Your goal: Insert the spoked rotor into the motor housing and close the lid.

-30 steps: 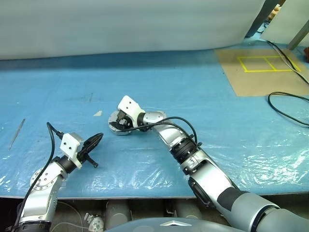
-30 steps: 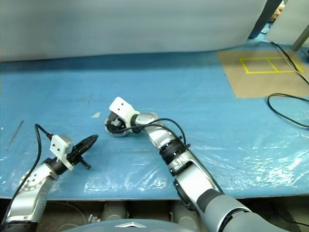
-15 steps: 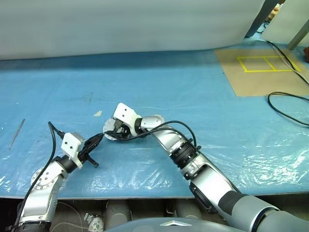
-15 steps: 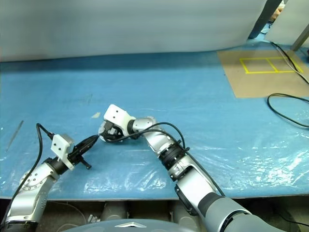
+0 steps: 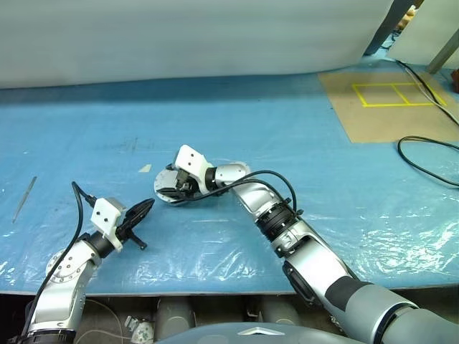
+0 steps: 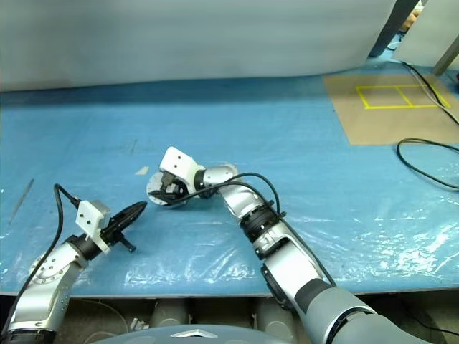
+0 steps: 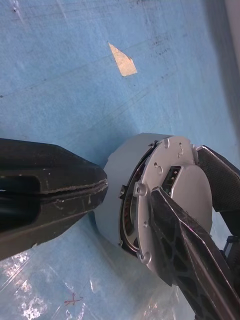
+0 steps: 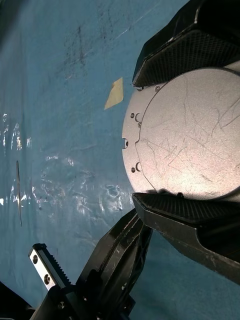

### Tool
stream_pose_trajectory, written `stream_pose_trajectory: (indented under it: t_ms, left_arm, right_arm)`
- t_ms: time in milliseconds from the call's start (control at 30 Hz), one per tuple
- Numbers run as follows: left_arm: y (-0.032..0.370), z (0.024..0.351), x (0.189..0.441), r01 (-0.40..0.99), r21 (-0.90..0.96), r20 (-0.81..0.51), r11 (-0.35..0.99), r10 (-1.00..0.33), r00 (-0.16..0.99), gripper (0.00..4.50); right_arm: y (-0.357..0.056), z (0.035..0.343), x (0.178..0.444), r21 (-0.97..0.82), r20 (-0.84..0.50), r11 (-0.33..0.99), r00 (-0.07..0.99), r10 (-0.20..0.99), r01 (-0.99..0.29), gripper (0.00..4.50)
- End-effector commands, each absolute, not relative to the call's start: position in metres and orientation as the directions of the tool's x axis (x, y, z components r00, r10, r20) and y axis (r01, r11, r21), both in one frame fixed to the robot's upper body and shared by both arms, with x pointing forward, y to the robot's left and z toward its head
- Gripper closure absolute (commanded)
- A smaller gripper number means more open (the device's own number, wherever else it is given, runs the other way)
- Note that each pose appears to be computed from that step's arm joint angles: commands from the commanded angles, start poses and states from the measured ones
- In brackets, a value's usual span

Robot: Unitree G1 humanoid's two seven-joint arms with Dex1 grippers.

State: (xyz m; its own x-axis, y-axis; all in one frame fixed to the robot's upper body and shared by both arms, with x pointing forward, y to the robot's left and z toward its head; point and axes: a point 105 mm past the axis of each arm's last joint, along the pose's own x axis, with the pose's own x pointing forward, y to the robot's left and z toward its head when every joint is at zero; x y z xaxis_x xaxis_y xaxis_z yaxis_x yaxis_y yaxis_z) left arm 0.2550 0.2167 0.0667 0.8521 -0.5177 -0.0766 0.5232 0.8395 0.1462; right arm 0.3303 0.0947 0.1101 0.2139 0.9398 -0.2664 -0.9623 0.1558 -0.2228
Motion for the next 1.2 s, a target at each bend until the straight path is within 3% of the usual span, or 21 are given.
stream_pose_trajectory:
  t_ms: [33, 1200]
  left_arm:
    - [0.216, 0.079, 0.253, 0.512, 0.172, -0.034, 0.842, -0.514, 0.857, 4.5]
    - [0.212, 0.078, 0.253, 0.521, 0.167, -0.037, 0.837, -0.523, 0.852, 4.5]
  right_arm:
    - [0.105, 0.129, 0.326, -0.26, -0.202, 0.132, 0.187, 0.961, -0.957, 1.49]
    - [0.081, 0.073, 0.341, -0.238, -0.364, 0.12, 0.203, 0.909, -0.964, 1.49]
